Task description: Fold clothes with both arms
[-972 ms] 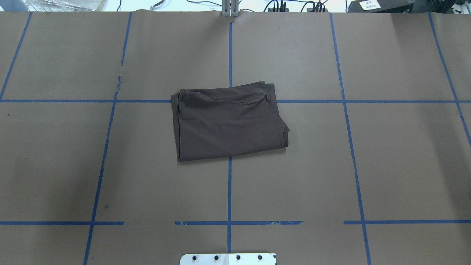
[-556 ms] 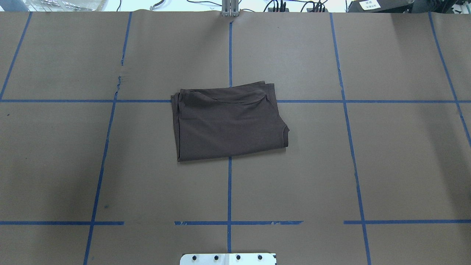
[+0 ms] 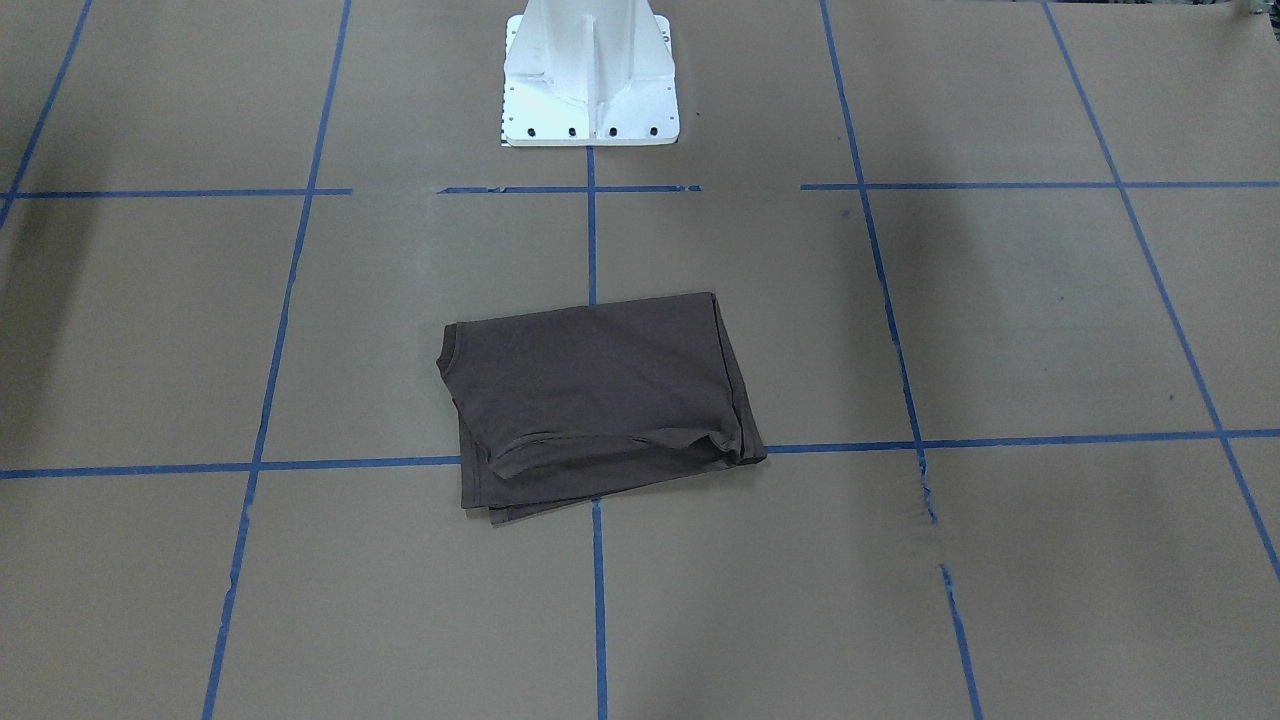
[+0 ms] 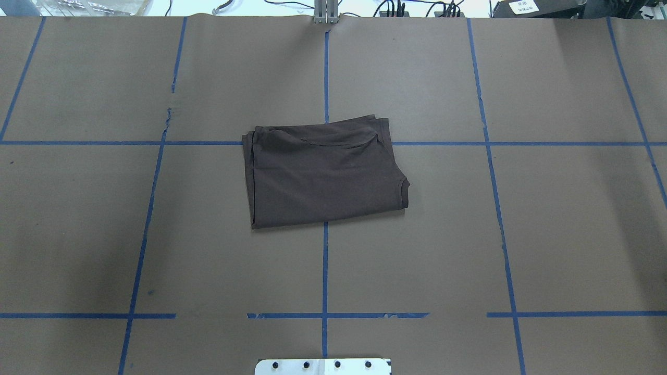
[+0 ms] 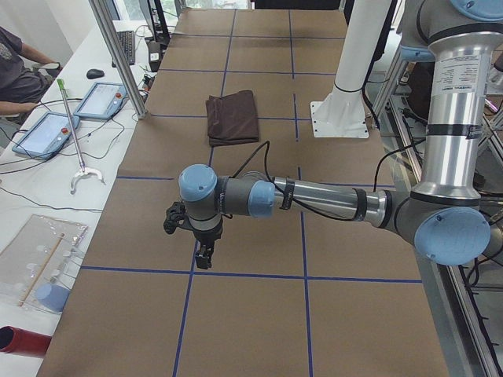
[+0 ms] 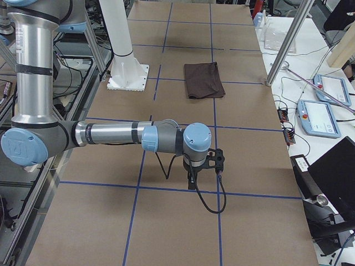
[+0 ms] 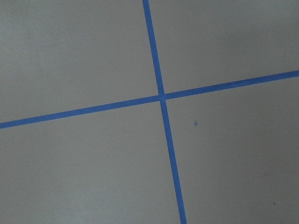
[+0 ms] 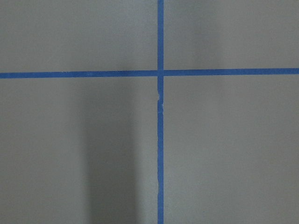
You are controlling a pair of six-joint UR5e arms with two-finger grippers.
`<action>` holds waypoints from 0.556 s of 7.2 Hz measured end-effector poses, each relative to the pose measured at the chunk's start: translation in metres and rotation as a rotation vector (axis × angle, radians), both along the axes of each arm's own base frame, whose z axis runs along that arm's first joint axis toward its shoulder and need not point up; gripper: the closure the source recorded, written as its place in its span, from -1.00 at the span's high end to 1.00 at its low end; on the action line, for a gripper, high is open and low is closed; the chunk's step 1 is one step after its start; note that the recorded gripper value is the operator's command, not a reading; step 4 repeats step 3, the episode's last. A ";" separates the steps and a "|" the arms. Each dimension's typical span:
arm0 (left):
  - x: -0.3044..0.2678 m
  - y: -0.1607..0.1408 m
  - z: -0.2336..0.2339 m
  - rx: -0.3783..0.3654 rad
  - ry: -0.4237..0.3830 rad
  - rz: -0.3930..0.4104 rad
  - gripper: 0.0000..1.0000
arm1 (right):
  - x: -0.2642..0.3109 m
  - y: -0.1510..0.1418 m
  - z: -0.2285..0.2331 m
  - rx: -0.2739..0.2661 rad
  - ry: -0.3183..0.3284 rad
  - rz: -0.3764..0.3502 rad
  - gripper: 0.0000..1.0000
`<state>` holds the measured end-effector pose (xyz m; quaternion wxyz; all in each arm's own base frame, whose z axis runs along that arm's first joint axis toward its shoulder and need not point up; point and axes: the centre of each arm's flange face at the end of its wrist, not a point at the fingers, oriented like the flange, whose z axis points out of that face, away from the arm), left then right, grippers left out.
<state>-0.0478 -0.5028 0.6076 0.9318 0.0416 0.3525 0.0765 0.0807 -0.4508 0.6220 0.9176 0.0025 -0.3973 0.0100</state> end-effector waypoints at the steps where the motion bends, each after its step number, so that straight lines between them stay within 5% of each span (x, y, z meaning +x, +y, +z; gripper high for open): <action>1: 0.000 0.000 0.000 0.000 0.000 0.000 1.00 | 0.000 0.000 -0.001 0.002 -0.001 0.000 1.00; 4: 0.000 -0.001 -0.001 0.002 0.001 0.000 1.00 | 0.000 0.000 -0.004 0.007 -0.002 0.001 1.00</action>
